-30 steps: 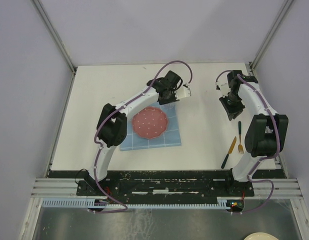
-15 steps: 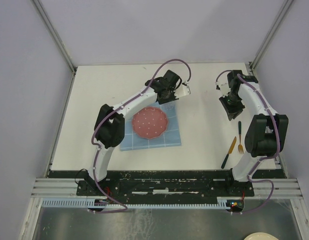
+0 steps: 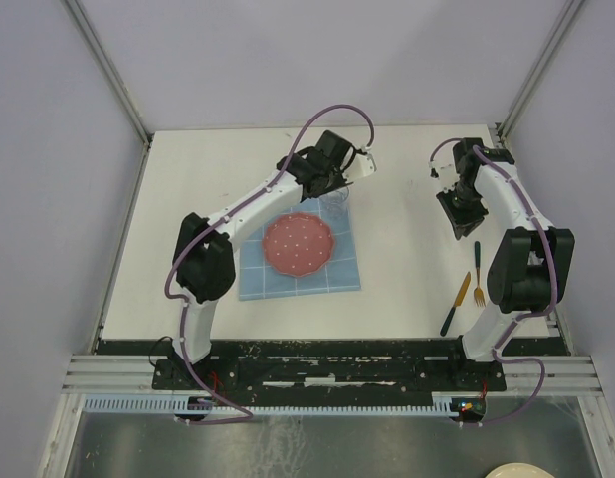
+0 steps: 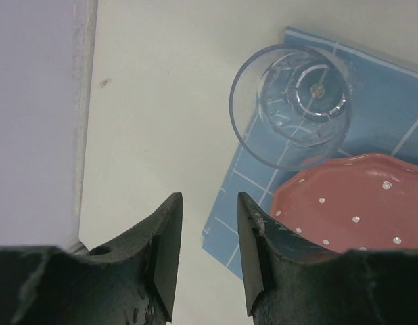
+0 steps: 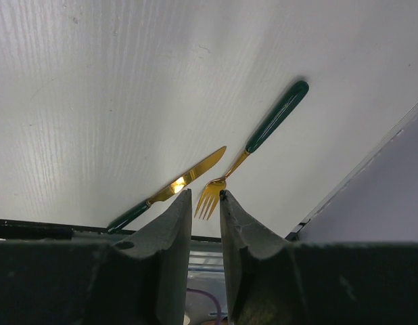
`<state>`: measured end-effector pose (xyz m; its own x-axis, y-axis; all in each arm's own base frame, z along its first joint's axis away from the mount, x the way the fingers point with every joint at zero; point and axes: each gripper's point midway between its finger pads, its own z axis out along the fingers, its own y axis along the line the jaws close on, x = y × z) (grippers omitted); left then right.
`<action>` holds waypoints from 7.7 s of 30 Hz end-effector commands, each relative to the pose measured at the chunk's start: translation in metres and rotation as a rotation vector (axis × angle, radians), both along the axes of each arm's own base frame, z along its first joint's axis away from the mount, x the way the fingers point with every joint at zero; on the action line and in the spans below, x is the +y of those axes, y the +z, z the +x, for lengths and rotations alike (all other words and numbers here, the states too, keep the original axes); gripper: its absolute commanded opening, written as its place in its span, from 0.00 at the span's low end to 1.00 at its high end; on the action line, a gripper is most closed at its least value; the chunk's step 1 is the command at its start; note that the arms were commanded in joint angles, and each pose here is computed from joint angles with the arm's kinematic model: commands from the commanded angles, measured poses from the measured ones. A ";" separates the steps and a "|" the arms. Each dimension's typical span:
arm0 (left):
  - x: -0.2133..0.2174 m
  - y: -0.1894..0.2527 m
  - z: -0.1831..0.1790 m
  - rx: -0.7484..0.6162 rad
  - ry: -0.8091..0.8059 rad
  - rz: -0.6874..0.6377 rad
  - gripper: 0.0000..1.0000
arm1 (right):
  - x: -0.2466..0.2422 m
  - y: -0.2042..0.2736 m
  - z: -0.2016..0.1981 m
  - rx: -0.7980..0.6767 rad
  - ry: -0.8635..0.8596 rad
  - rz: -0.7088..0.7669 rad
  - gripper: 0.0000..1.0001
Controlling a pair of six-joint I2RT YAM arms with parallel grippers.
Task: Set the dinner table for one person
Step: Place the cup on the napkin, then pick up the fork at the center of the board.
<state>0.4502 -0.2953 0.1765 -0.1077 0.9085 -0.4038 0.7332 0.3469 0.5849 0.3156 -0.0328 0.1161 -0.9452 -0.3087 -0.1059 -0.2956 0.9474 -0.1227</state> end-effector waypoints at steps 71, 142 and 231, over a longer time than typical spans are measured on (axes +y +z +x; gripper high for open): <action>-0.015 -0.047 0.026 0.477 0.479 -0.698 0.74 | -0.005 0.006 0.006 -0.010 -0.020 -0.024 0.32; 0.002 -0.044 0.039 0.371 0.467 -0.605 0.03 | -0.003 0.007 0.007 -0.019 -0.023 -0.013 0.31; 0.114 0.051 -0.087 0.074 0.406 -0.571 0.97 | -0.050 -0.061 -0.034 0.271 -0.207 0.097 0.36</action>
